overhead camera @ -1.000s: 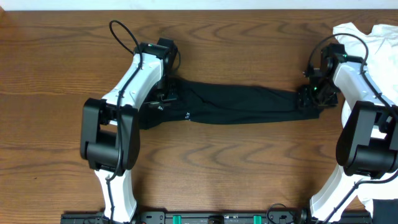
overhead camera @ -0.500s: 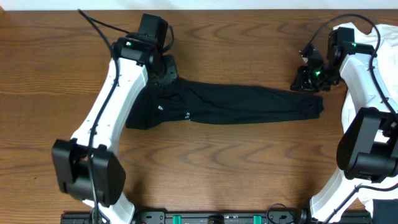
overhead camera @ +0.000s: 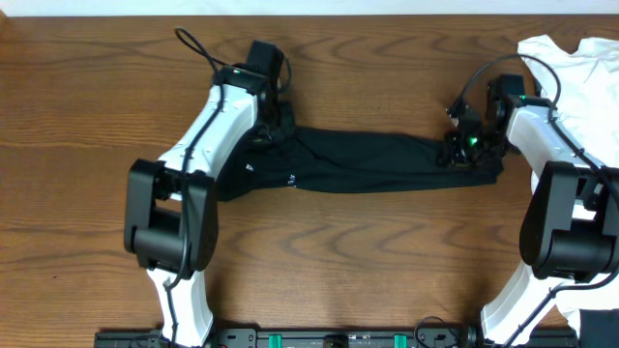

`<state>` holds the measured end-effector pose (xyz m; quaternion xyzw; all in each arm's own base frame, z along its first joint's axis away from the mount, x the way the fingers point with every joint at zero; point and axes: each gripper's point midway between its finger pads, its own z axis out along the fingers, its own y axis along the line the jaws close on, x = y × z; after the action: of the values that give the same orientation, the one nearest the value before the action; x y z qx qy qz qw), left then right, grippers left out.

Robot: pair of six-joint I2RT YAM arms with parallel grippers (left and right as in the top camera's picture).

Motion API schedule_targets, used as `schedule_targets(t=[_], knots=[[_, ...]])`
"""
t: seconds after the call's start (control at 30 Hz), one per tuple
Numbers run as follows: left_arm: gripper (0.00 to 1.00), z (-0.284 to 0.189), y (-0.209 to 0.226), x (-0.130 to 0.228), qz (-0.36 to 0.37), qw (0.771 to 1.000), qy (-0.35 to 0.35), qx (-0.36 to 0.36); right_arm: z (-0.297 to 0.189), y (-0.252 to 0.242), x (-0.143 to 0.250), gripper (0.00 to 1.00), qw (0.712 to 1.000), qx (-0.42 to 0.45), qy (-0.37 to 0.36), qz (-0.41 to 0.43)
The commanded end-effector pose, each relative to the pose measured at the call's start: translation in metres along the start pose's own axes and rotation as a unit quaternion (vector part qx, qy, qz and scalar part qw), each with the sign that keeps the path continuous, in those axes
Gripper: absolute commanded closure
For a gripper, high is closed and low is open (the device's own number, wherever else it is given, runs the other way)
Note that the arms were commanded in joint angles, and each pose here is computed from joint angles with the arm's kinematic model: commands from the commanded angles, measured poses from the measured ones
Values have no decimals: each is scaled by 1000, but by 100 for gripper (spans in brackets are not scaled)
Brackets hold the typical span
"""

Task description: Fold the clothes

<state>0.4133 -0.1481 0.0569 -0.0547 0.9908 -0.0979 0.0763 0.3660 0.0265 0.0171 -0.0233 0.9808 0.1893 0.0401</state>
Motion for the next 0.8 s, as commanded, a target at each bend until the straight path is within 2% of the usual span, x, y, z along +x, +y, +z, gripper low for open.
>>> schedule_targets(t=[0.0,0.1,0.17,0.33,0.43,0.5,0.77], knots=[[89,17,4,14,15,999,31,-6,2,-23,13,93,998,66,17,-6],[90,24,16,22,19,998,45,-31,3,-49,23,92,991,127,30,8],[94,26,27,28,18,997,51,-57,3,-61,27,92,988,152,30,25],[94,27,48,39,19,992,63,-108,4,-69,26,91,987,155,18,44],[94,30,57,44,20,990,68,-125,4,-70,25,86,986,156,14,52],[94,32,60,47,20,989,72,-131,4,-70,25,82,987,154,13,53],[94,23,61,46,19,989,65,-134,4,-69,23,74,987,150,9,52]])
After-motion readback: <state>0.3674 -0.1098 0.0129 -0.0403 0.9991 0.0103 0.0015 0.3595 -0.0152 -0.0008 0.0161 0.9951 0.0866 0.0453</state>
